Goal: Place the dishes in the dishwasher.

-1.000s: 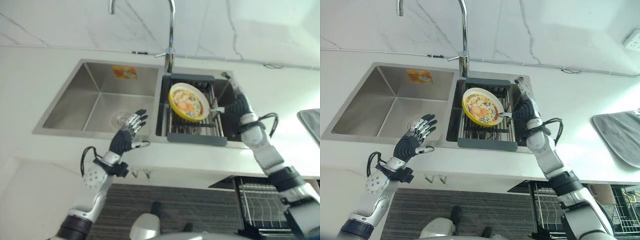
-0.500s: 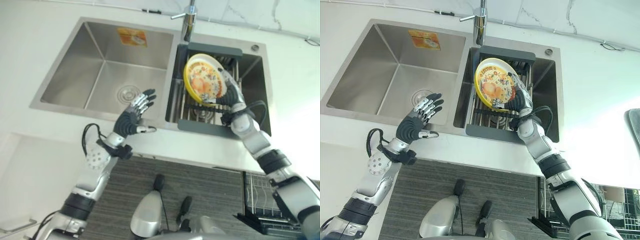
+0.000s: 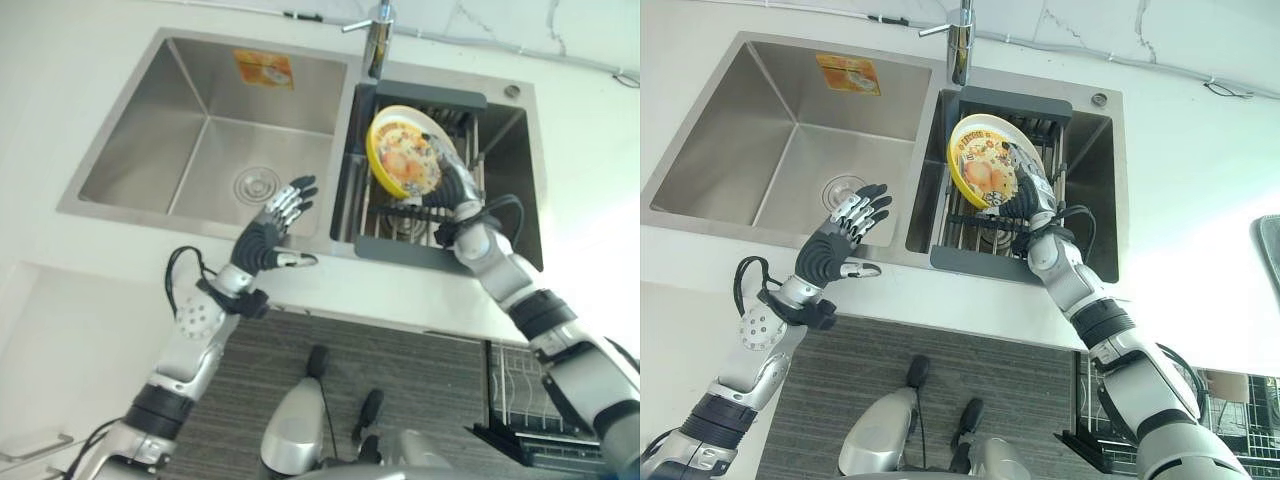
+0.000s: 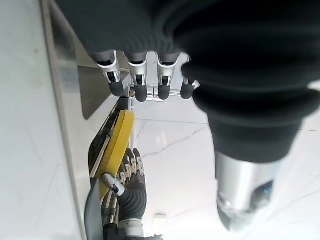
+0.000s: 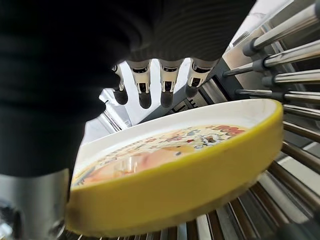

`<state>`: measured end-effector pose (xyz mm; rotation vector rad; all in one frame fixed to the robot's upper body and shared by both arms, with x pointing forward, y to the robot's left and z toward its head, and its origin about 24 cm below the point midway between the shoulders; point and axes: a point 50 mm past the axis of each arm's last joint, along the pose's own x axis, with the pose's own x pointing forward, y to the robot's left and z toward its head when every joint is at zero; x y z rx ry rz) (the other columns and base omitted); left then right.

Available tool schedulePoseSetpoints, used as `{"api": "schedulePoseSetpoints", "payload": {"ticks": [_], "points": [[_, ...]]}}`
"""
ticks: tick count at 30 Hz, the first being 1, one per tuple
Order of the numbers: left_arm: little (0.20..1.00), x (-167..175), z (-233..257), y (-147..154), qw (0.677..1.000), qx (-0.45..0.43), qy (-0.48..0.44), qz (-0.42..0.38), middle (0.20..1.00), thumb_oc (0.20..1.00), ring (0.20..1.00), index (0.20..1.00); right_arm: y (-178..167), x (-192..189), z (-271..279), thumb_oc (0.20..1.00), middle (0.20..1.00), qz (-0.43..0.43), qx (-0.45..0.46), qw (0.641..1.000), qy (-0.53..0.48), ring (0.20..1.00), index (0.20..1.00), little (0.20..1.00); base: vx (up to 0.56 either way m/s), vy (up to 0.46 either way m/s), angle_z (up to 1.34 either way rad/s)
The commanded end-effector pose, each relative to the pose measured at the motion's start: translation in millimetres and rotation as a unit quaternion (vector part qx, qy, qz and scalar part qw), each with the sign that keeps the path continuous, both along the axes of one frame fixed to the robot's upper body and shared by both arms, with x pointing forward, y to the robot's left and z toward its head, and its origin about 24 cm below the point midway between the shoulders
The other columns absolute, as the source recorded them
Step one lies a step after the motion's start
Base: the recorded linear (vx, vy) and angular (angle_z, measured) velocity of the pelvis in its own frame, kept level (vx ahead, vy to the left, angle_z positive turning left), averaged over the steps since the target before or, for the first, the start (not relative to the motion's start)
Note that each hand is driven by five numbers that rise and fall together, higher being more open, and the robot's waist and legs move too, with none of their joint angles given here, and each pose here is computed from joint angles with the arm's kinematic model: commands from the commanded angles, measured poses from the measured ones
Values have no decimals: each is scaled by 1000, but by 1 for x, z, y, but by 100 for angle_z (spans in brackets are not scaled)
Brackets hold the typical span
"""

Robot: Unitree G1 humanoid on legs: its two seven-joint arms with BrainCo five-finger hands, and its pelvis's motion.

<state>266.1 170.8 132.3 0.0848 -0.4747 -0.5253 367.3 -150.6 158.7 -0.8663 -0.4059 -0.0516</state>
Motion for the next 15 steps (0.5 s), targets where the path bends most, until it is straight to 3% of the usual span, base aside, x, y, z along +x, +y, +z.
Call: {"api": "schedulePoseSetpoints", "payload": {"ticks": [1, 15], "points": [[1000, -8, 22, -6, 998, -18, -59, -21, 1000, 1000, 1000, 1000, 26, -9, -1, 1000, 1000, 42, -6, 999, -23, 1000, 1000, 1000, 0, 0, 0], [1000, -1, 26, -16, 997, -16, -69, -44, 1000, 1000, 1000, 1000, 29, 15, 0, 1000, 1000, -36, -79, 996, -9, 1000, 1000, 1000, -7, 2, 1]]}}
